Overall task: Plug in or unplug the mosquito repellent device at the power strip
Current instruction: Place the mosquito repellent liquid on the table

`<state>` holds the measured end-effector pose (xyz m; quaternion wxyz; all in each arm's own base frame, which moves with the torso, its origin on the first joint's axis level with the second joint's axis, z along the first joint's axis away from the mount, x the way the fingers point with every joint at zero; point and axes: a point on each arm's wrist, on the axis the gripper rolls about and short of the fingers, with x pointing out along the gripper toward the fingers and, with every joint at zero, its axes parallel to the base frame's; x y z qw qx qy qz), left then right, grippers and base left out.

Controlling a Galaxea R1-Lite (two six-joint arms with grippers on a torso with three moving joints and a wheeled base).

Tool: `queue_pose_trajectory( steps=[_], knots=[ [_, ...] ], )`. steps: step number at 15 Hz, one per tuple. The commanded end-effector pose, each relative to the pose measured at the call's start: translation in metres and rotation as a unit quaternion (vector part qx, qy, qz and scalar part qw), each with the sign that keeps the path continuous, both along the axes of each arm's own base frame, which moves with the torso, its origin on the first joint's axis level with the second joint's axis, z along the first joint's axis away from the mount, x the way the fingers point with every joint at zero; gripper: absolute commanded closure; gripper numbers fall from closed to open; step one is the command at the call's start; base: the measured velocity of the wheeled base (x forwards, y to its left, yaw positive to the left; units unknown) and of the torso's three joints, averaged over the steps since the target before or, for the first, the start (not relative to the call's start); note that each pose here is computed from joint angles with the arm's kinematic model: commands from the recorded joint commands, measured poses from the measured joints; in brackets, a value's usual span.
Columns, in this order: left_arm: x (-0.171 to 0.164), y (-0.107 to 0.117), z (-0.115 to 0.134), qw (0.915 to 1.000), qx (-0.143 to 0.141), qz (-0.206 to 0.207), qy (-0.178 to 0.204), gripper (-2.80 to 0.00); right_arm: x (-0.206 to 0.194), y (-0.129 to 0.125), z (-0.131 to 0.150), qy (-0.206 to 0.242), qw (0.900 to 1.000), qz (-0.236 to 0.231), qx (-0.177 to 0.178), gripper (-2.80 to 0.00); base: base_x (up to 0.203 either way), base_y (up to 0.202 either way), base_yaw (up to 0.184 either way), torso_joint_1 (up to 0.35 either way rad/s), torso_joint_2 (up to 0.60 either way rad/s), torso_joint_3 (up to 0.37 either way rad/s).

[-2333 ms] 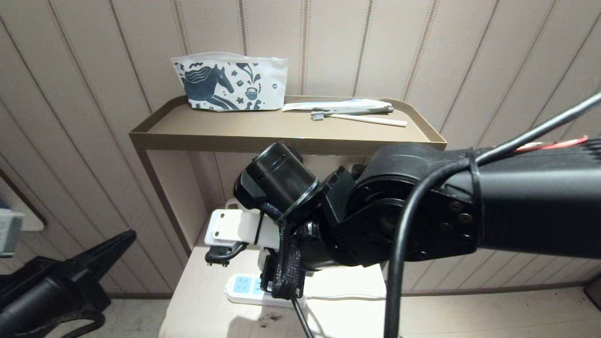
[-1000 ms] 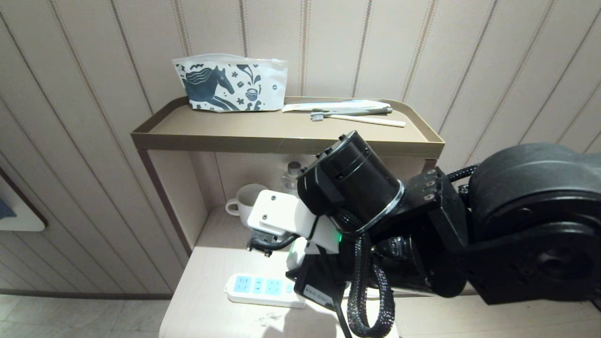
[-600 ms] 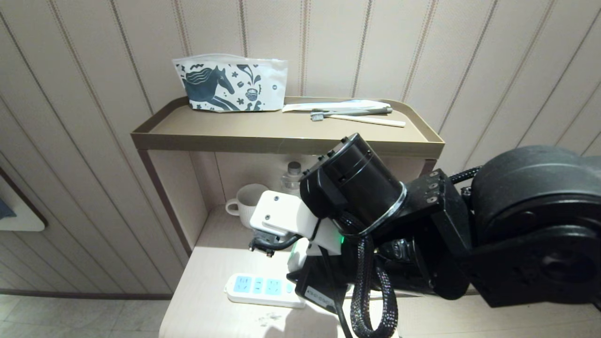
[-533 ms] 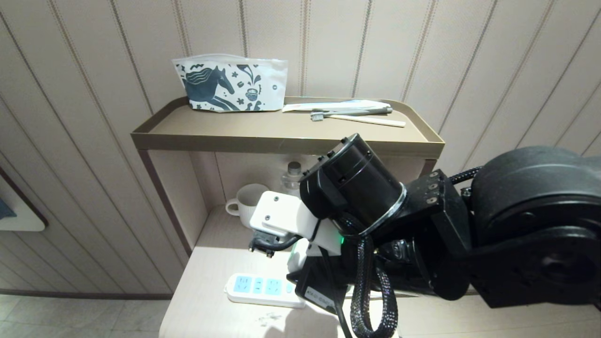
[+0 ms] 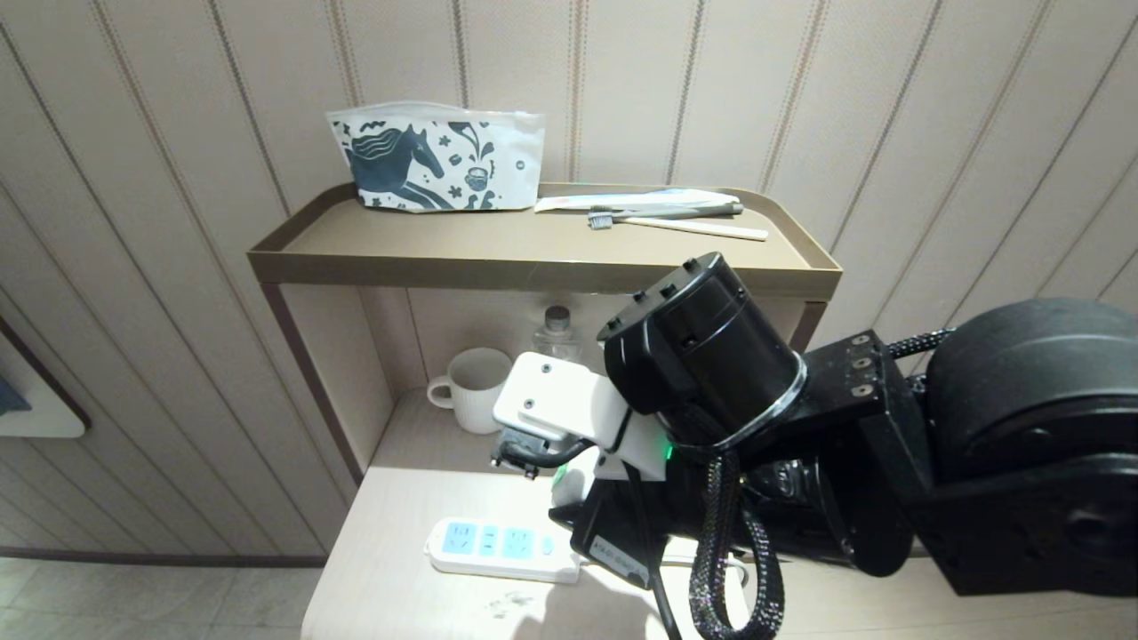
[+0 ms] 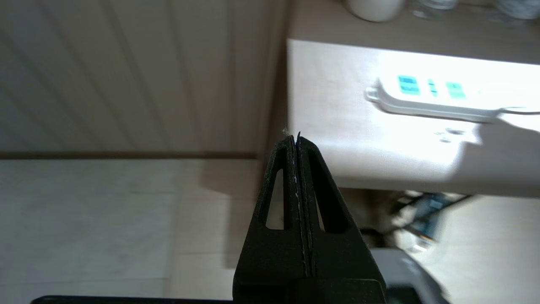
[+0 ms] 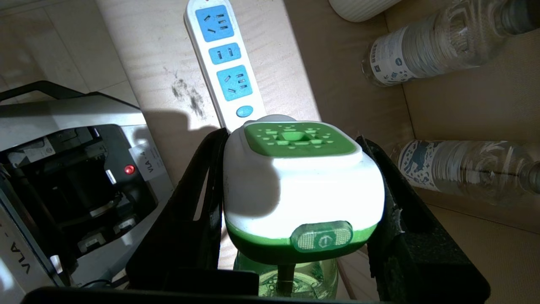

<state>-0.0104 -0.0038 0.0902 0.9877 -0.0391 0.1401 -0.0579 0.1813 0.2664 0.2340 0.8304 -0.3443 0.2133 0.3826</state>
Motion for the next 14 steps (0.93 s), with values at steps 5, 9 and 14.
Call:
queue_pose_trajectory(
  steps=[5,9,14],
  knots=[
    [-0.015,0.004,-0.015,0.991,0.052,0.053,-0.111,0.0,-0.006,-0.01,0.005,0.0,1.0,-0.01,0.015,0.0,0.0,0.0,0.0,0.0,0.0,0.0],
    [-0.012,0.004,-0.017,0.9889,0.044,0.054,-0.131,0.0,-0.011,-0.013,0.003,-0.029,0.995,-0.034,0.088,0.0,0.0,0.0,0.0,0.0,0.0,0.0],
    [-0.012,0.004,-0.017,0.9892,0.044,0.052,-0.13,0.0,-0.018,-0.015,-0.024,-0.076,0.982,-0.085,0.149,0.0,0.0,0.0,0.0,0.0,0.0,0.0]
  ],
)
